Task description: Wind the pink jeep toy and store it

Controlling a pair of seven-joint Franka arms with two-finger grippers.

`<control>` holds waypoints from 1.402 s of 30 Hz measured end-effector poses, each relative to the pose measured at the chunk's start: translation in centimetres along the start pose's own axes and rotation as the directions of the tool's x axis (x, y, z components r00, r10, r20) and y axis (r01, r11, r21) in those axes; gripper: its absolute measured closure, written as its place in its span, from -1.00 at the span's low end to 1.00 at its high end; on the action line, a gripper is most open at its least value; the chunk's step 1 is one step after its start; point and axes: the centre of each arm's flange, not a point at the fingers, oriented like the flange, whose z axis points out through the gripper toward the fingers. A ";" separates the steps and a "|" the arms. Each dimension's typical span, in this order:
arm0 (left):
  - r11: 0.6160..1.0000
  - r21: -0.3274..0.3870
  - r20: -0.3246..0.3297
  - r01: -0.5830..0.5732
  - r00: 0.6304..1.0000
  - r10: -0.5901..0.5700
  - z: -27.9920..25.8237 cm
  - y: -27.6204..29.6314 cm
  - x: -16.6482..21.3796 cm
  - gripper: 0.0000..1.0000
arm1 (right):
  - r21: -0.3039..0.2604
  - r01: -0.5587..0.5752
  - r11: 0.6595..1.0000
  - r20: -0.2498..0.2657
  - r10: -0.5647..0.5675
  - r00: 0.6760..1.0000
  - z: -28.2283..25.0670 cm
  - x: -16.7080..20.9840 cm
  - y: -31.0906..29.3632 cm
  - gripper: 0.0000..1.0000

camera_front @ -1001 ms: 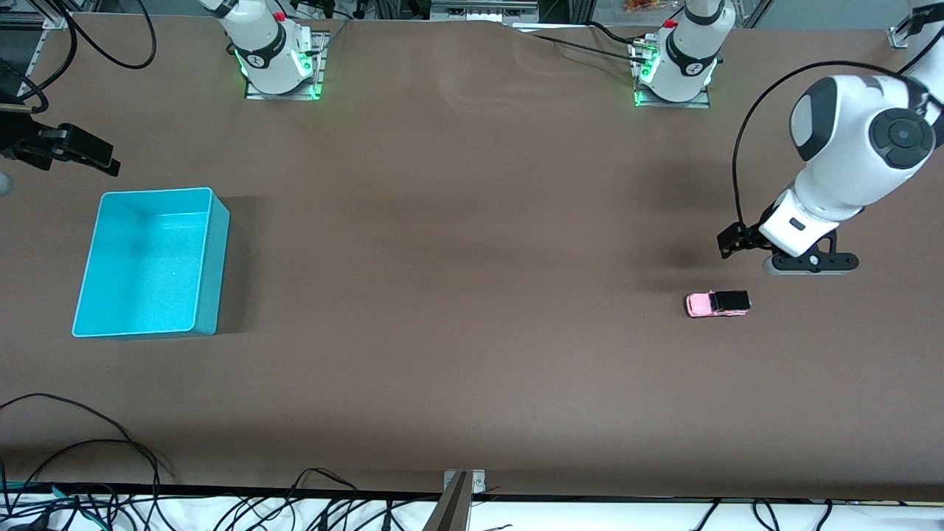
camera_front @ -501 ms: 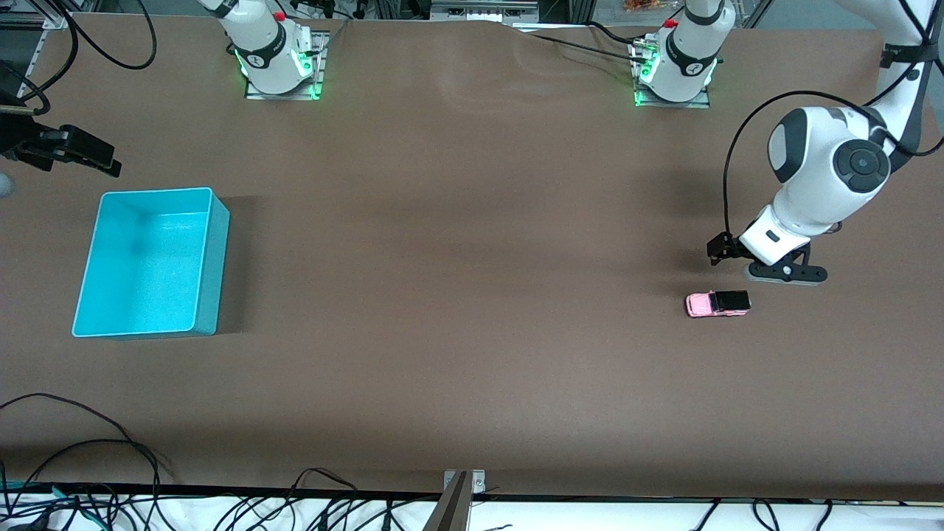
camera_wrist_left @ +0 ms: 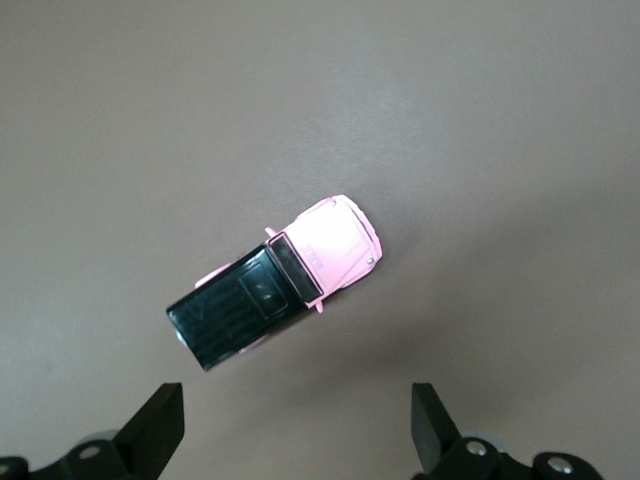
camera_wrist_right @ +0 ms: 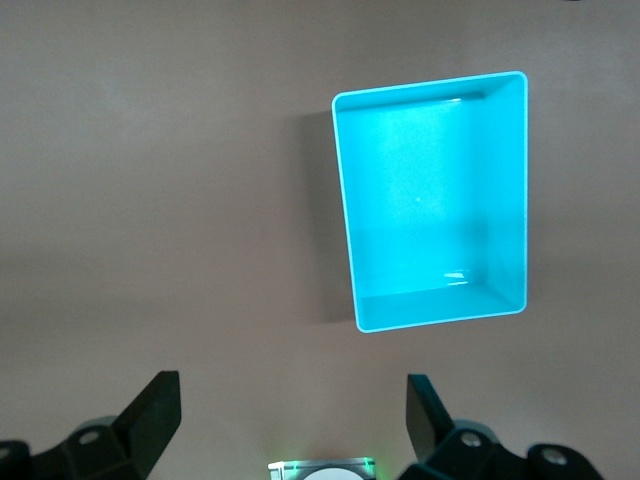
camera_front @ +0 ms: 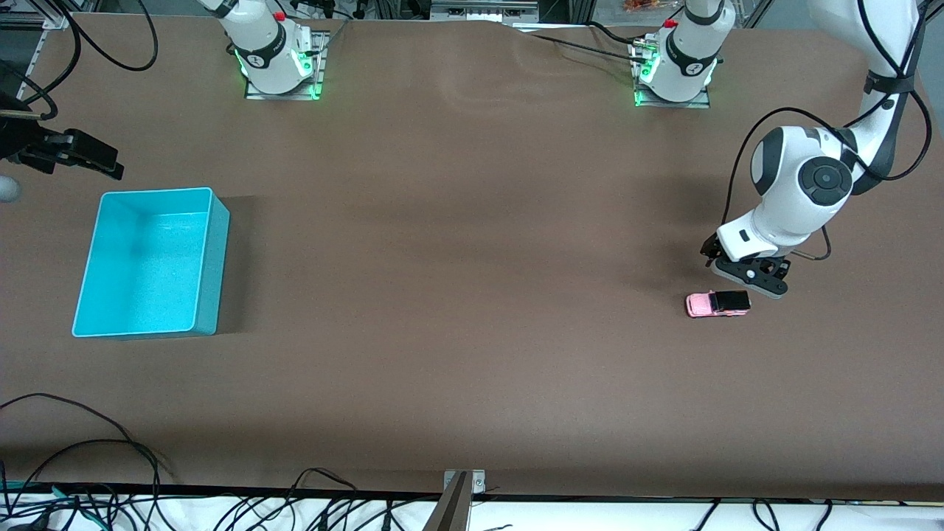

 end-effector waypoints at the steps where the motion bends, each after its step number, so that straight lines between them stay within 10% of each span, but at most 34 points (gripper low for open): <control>1: 1.000 0.000 0.000 -0.027 1.000 0.027 0.2 -0.1 0.0 -1.00 | -0.004 0.000 1.000 -0.001 0.000 1.000 0.0 0.0 0.0 -1.00; 12: 0.907 -0.011 -0.002 -0.420 0.907 0.420 3.3 -0.3 -0.3 -1.00 | -0.013 -0.007 1.000 -0.009 0.007 1.000 0.2 0.4 0.4 -1.00; 42: 0.712 0.006 -0.085 -0.702 0.709 0.700 5.8 -2.7 1.3 -1.00 | -0.014 0.001 1.000 -0.001 -0.001 1.000 0.8 0.9 1.1 -1.00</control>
